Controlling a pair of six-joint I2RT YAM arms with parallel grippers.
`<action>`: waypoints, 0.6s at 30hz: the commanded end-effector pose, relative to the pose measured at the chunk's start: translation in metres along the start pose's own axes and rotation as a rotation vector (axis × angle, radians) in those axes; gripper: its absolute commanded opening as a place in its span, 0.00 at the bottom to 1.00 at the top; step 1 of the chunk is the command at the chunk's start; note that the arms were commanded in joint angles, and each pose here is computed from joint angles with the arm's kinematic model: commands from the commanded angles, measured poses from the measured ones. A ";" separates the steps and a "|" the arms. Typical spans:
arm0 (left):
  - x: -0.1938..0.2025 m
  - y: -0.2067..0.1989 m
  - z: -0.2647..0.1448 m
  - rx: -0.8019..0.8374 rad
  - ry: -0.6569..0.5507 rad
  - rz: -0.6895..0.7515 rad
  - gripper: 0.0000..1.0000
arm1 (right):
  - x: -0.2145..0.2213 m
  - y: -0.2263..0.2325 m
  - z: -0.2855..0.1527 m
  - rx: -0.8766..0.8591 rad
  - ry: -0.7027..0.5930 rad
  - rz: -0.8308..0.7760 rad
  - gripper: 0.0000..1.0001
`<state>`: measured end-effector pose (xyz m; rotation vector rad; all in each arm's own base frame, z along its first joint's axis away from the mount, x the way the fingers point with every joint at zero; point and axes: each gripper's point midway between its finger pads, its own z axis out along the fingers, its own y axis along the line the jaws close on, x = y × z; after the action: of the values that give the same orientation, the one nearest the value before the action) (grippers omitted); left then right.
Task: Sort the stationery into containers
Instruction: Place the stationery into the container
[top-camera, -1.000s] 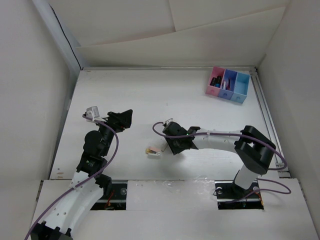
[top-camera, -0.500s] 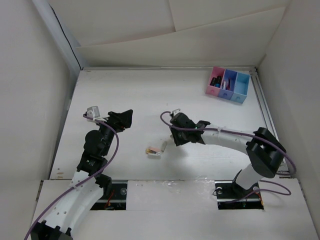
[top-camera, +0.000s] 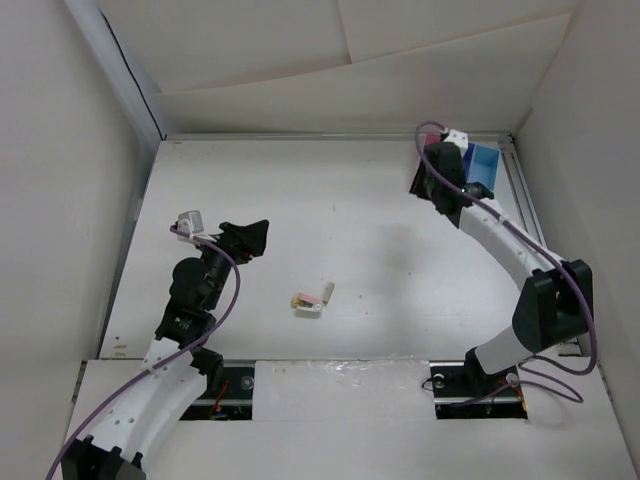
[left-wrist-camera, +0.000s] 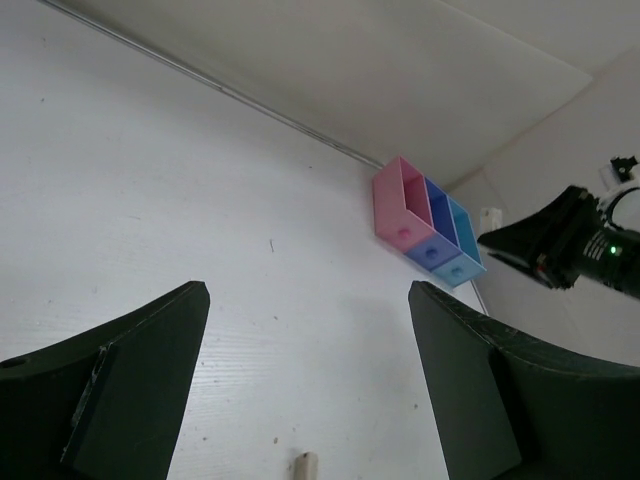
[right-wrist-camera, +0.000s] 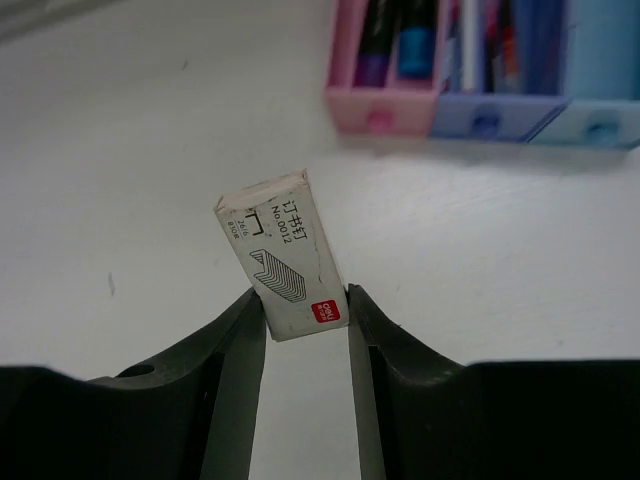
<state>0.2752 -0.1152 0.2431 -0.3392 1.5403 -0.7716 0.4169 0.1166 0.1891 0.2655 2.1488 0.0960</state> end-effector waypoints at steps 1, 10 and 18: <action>-0.009 -0.013 0.002 0.051 -0.030 -0.002 0.79 | -0.061 -0.047 0.023 0.183 -0.151 0.127 0.01; -0.006 -0.012 0.004 0.052 -0.017 -0.001 0.79 | -0.082 -0.152 0.086 0.416 -0.130 0.236 0.01; -0.004 -0.014 0.005 0.059 -0.011 -0.010 0.79 | -0.092 -0.202 0.102 0.451 -0.123 0.302 0.08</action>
<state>0.2784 -0.1194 0.2365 -0.3315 1.5670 -0.7775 0.4996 -0.0966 0.1359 0.8182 2.0778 -0.2979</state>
